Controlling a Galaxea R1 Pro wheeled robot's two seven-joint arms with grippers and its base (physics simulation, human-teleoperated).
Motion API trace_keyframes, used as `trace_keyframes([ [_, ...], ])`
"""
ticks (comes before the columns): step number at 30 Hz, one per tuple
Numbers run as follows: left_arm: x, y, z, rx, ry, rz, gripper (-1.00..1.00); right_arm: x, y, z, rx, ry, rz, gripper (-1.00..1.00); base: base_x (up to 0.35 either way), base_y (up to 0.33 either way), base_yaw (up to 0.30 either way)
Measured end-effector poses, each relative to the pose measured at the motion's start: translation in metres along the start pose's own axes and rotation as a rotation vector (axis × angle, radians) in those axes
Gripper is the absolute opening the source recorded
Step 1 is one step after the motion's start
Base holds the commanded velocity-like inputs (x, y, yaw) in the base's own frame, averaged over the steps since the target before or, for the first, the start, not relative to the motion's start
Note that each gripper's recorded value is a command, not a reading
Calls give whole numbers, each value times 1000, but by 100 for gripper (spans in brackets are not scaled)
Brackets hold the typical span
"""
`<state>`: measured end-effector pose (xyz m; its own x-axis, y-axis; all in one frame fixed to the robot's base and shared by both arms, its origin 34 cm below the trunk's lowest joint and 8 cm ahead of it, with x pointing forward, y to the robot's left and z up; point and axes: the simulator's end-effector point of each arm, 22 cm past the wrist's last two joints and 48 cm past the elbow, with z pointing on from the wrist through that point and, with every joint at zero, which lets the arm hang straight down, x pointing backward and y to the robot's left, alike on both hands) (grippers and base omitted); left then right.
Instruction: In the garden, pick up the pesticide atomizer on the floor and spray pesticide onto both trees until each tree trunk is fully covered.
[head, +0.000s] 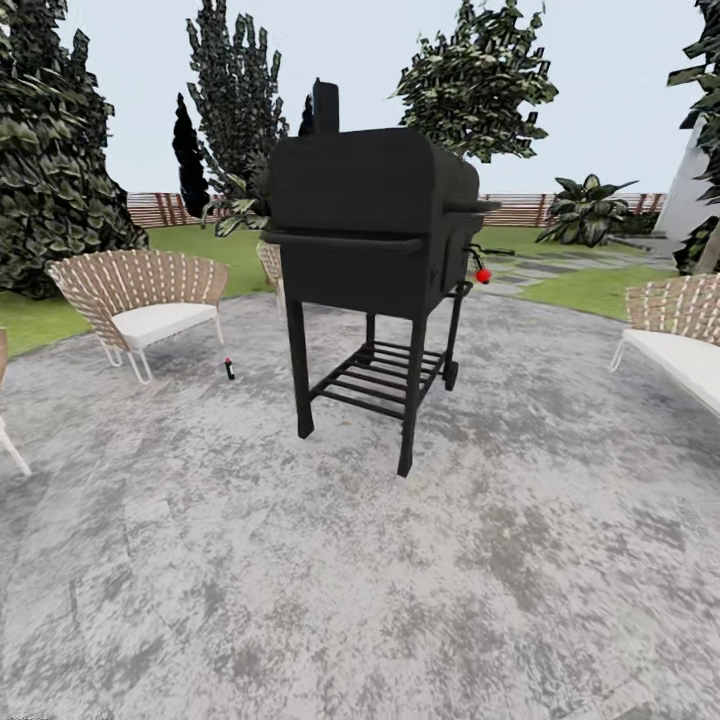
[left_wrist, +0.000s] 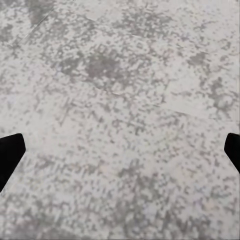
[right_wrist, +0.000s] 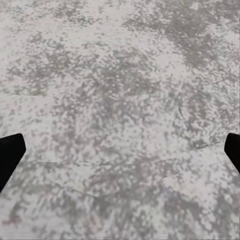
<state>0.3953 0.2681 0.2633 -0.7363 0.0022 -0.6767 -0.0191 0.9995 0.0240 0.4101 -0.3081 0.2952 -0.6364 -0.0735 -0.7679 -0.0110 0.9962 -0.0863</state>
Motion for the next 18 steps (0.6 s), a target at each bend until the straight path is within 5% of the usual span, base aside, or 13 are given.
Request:
trace_keyframes([
  [18, 0, 0, 0, 0, -1, 0, 100, 0, 1, 0, -4, -1, -1, 100, 232, 241, 35],
])
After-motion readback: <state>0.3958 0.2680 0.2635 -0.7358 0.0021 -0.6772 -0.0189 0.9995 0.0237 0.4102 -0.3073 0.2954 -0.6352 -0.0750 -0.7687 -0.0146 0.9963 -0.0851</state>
